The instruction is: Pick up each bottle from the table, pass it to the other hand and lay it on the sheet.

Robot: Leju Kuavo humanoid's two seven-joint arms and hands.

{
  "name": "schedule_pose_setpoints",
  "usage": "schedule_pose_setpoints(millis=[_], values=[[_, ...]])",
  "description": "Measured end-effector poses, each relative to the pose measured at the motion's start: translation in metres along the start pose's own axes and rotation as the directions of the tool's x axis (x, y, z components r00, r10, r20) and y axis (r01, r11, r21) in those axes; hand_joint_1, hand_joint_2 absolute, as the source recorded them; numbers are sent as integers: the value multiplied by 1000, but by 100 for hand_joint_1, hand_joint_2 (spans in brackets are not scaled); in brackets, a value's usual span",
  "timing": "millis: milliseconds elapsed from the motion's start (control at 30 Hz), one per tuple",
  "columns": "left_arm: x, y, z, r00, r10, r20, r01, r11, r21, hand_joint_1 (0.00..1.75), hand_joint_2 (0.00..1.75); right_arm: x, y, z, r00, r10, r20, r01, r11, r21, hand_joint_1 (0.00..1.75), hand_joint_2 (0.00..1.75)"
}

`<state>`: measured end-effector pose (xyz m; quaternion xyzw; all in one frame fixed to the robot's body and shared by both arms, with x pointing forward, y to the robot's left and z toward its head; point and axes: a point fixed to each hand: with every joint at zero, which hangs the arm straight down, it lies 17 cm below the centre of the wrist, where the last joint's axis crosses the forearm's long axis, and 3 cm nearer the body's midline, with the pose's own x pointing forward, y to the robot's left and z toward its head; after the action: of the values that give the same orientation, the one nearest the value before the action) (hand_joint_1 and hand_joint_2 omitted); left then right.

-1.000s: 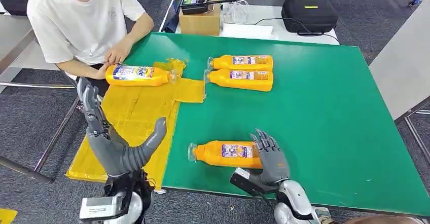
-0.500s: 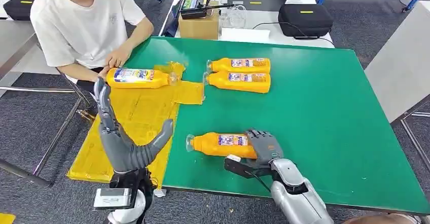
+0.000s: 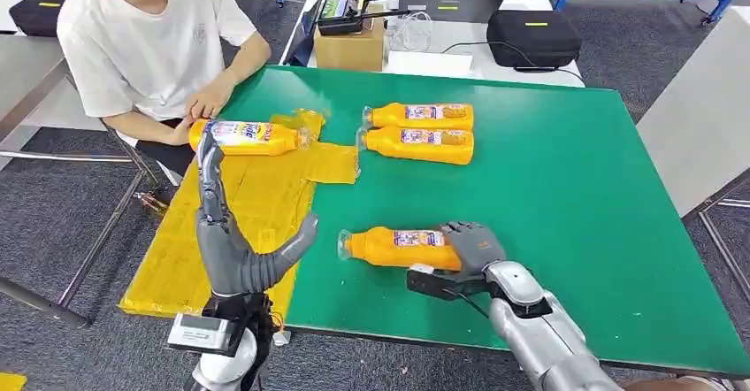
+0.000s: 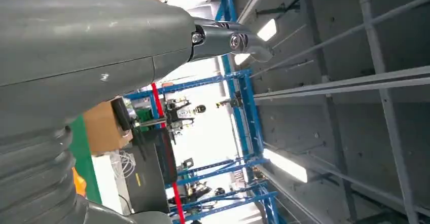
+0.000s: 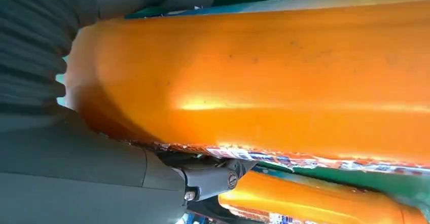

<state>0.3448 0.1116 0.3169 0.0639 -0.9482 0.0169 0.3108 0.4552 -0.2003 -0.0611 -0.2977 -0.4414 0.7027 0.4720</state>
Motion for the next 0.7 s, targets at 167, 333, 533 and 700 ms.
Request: schedule_pose_setpoints(millis=[167, 333, 533, 700], values=[[-3, 0, 1, 1000, 13, -13, -13, 1000, -2, 0, 175, 15, -2, 3, 992, -92, 89, 96, 994, -43, 175, 175], [-64, -49, 51, 829, 297, -473, -398, 909, -126, 0, 175, 58, -29, 35, 905, -373, 207, 416, 876, -242, 175, 175], [-95, -62, 91, 646, 441, -623, -547, 837, 25, 0, 175, 59, -118, 95, 585, -687, 430, 769, 302, -564, 175, 175], [-96, -65, 99, 552, 538, -637, -636, 766, 96, 0, 175, 26, -135, 121, 477, -727, 494, 760, 59, -648, 175, 175]])
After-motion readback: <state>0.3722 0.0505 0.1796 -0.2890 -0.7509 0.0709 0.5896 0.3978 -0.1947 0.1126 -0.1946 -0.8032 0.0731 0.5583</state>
